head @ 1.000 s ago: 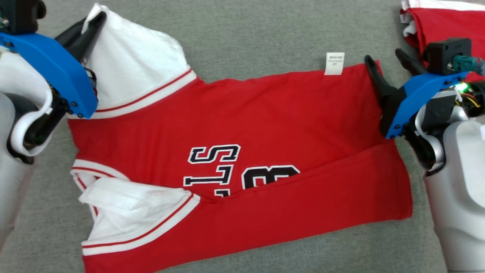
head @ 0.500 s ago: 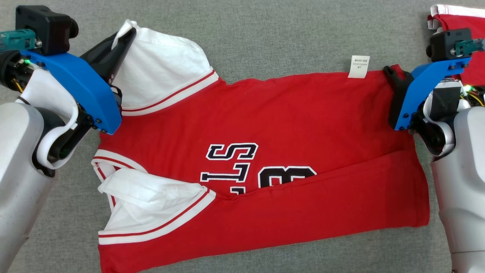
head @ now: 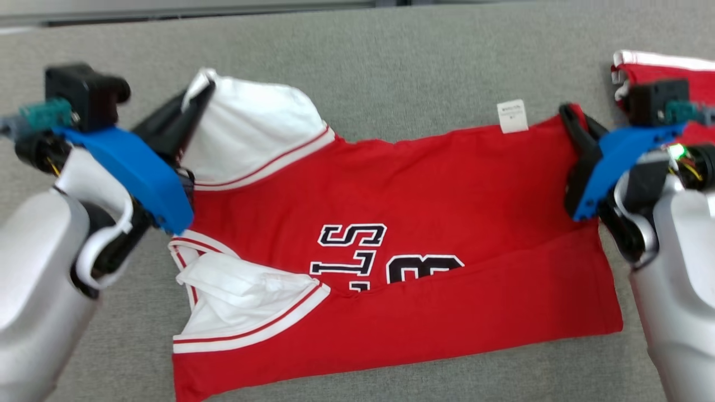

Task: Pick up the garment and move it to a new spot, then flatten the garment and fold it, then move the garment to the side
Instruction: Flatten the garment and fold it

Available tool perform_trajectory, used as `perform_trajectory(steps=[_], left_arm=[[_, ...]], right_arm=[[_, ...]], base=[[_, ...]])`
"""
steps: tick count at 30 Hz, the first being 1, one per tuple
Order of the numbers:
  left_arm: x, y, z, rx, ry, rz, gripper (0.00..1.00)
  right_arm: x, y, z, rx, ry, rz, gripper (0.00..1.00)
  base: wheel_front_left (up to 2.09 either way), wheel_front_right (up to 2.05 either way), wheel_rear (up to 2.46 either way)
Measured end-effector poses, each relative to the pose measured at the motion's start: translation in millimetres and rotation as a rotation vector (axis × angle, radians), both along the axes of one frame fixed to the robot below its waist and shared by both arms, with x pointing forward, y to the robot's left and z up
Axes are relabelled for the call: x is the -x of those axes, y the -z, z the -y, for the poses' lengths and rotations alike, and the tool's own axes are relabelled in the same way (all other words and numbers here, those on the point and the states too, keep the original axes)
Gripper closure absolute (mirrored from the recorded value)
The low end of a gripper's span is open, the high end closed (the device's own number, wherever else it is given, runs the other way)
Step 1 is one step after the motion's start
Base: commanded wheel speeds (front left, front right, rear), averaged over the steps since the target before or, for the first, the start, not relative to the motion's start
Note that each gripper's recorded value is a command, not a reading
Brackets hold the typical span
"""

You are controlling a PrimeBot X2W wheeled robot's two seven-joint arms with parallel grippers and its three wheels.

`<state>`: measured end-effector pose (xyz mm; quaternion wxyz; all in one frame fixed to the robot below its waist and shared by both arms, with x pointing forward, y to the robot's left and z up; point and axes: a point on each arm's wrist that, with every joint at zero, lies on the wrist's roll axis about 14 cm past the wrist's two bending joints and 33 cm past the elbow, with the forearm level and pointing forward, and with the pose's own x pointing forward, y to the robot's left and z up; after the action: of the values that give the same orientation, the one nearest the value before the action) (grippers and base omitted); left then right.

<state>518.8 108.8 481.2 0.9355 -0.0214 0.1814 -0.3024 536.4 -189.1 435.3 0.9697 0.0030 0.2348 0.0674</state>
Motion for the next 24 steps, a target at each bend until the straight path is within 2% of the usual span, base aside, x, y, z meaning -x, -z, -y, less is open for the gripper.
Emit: perform_trajectory(steps=[7, 11, 17, 24], left_arm=[[47.4, -19.9, -2.9, 0.085, -0.034, 0.065, 1.0], [80.6, -18.0, -8.8, 0.158, -0.096, 0.063, 1.0], [126.3, 11.7, -23.6, 0.239, -0.227, -0.012, 1.0], [152.1, 33.4, -27.2, 0.307, -0.317, -0.051, 1.0]], right_arm=[[33.5, -16.4, 4.2, -0.057, 0.019, 0.112, 1.0], [58.5, -20.6, 11.6, -0.08, 0.052, 0.151, 1.0], [94.3, -11.4, 22.2, -0.138, 0.128, 0.152, 1.0], [116.9, -1.3, 20.8, -0.155, 0.162, 0.142, 1.0]], base=[[0.0, 0.0, 0.0], [0.0, 0.0, 0.0], [0.0, 0.0, 0.0], [0.0, 0.0, 0.0]])
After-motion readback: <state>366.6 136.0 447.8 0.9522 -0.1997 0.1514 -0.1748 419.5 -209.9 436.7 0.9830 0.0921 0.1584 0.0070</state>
